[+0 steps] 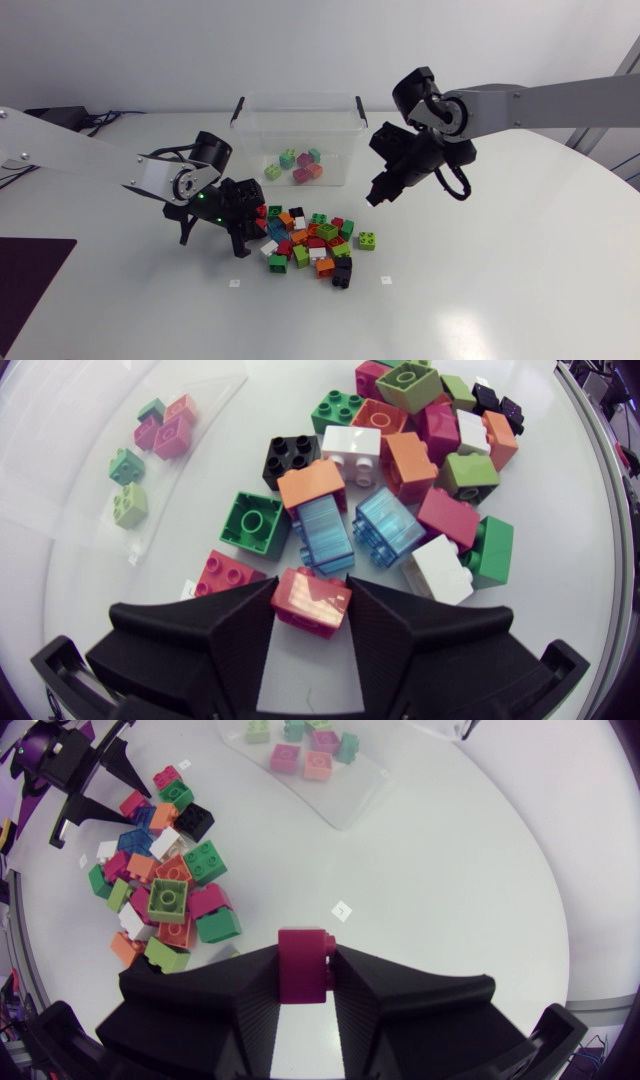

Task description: Place the duplo bricks in the container

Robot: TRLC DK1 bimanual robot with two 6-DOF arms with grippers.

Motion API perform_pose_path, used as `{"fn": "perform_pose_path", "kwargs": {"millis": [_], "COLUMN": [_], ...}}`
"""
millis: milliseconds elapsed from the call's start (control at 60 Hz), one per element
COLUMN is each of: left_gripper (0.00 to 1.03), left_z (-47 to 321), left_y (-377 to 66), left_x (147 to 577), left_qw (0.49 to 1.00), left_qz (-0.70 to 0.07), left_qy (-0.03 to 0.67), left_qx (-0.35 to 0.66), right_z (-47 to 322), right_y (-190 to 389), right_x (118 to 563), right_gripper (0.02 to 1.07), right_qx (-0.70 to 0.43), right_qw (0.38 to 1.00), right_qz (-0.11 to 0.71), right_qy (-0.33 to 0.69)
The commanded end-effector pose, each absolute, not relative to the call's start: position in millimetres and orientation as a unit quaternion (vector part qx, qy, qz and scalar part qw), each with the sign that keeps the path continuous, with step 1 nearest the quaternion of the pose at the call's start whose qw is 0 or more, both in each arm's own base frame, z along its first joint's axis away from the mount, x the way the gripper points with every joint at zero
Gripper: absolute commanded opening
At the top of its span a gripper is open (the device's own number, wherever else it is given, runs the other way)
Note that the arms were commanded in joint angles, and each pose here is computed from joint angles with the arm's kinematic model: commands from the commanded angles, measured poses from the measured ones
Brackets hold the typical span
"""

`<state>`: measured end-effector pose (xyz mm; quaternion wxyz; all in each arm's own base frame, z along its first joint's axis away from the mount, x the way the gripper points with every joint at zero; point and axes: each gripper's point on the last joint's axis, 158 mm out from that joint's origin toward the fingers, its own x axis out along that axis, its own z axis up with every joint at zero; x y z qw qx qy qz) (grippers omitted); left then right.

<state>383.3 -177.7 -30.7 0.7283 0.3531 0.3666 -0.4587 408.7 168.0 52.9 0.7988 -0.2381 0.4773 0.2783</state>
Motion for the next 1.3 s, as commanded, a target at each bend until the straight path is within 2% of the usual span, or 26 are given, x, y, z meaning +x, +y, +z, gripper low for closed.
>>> {"fn": "perform_pose_path", "kwargs": {"millis": [0, 117, 367, 733, 1133, 1283], "left_gripper": [0.22, 0.22, 0.22, 0.22, 0.22, 0.22], "left_z": [-44, -34, 11, 80, 145, 169], "left_y": [-170, -168, -163, -171, -184, -183], "left_x": [366, 362, 368, 376, 413, 434], "left_qw": [0.719, 0.723, 0.747, 0.771, 0.817, 0.84], "left_qz": [-0.456, -0.454, -0.438, -0.436, -0.426, -0.415], "left_qy": [0.392, 0.386, 0.352, 0.297, 0.233, 0.205], "left_qx": [0.348, 0.35, 0.356, 0.356, 0.311, 0.283], "right_z": [80, 92, 118, 162, 167, 158], "right_y": [175, 180, 193, 232, 251, 250], "right_x": [416, 421, 433, 476, 547, 570], "right_gripper": [0.2, 0.2, 0.2, 0.2, 0.2, 0.21], "right_qx": [-0.232, -0.231, -0.227, -0.224, -0.213, -0.211], "right_qw": [0.815, 0.821, 0.839, 0.864, 0.883, 0.885], "right_qz": [0.274, 0.274, 0.277, 0.287, 0.274, 0.268], "right_qy": [0.456, 0.444, 0.411, 0.349, 0.316, 0.317]}}
